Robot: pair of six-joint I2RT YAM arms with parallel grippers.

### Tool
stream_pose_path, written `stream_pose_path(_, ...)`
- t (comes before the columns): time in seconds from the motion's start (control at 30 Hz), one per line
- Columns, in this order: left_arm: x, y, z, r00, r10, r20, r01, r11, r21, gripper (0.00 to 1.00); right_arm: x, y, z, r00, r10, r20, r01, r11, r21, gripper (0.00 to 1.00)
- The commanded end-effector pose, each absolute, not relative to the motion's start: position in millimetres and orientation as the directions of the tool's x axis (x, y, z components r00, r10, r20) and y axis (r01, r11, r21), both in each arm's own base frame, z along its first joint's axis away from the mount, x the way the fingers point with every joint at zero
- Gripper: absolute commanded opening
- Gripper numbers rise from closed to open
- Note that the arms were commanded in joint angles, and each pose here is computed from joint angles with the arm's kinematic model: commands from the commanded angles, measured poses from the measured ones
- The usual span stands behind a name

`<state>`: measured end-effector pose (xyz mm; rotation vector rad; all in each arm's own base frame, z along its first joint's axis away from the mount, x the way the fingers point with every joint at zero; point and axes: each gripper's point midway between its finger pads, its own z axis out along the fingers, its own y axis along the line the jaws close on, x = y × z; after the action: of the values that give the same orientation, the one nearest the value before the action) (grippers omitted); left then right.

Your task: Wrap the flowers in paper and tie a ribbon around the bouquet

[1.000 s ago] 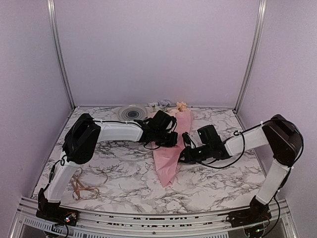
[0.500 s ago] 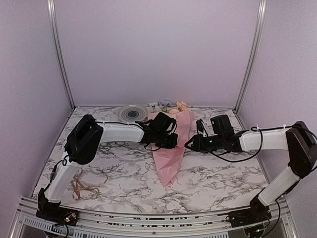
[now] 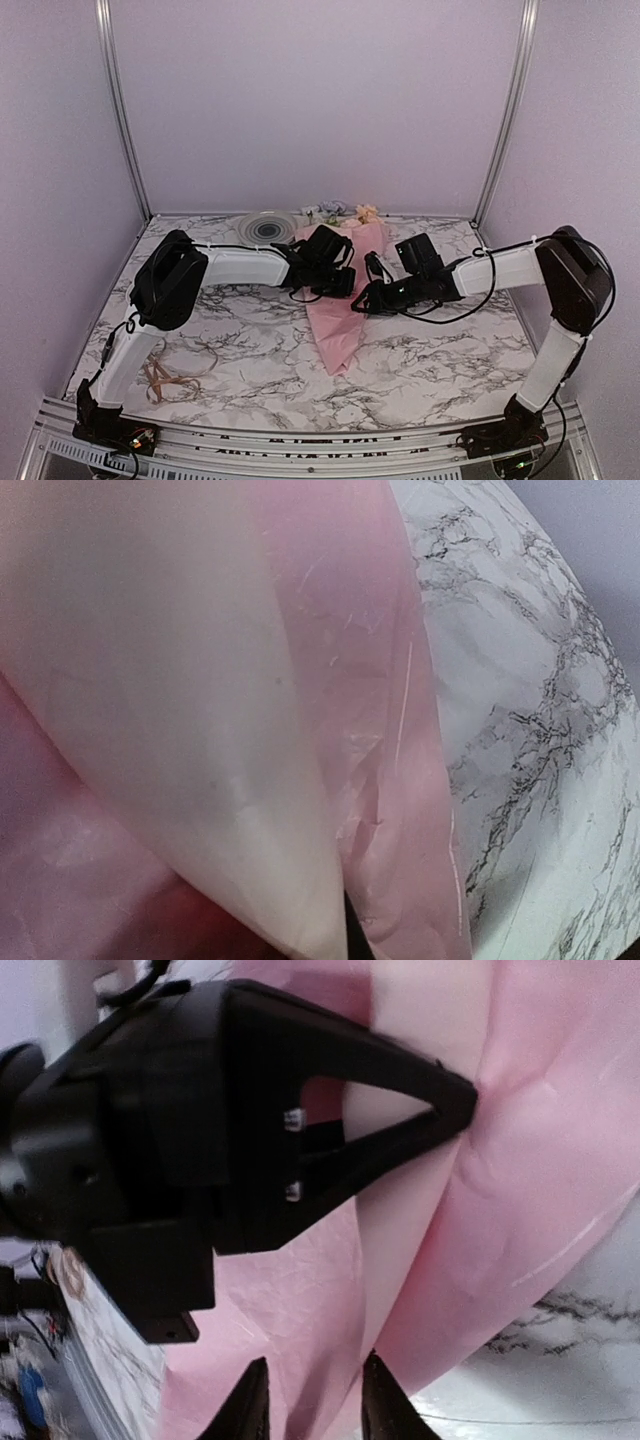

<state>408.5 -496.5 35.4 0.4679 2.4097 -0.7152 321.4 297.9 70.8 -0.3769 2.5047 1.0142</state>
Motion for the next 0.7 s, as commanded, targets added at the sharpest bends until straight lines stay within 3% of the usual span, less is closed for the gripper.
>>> stream_pose_path(0.0, 410, -492, 26, -0.774, 0.176, -0.608, 0.465, 0.81, -0.358, 0.0, 323, 308, 73, -0.872, -0.116, -0.476, -0.417, 0.685, 0.597, 0.21)
stream_pose_path(0.2, 416, -488, 42, -0.746, 0.169, -0.645, 0.472, 0.816, -0.333, 0.04, 332, 287, 58, -0.89, -0.071, -0.451, -0.35, 0.738, 0.576, 0.0)
stream_pose_path(0.4, 416, -492, 108, -0.628, 0.178, -0.758, 0.572, 0.766, -0.294, 0.41, 335, 273, 41, -0.901, -0.052, -0.43, -0.314, 0.763, 0.566, 0.0)
stream_pose_path(0.53, 397, -488, 160, -0.492, 0.228, -0.84, 0.675, 0.709, -0.203, 0.49, 333, 273, 33, -0.907, -0.053, -0.417, -0.306, 0.763, 0.569, 0.0)
stream_pose_path(0.67, 362, -477, 165, -0.38, 0.359, -0.852, 0.753, 0.655, -0.06, 0.46, 334, 272, 31, -0.908, -0.049, -0.415, -0.301, 0.765, 0.569, 0.0)
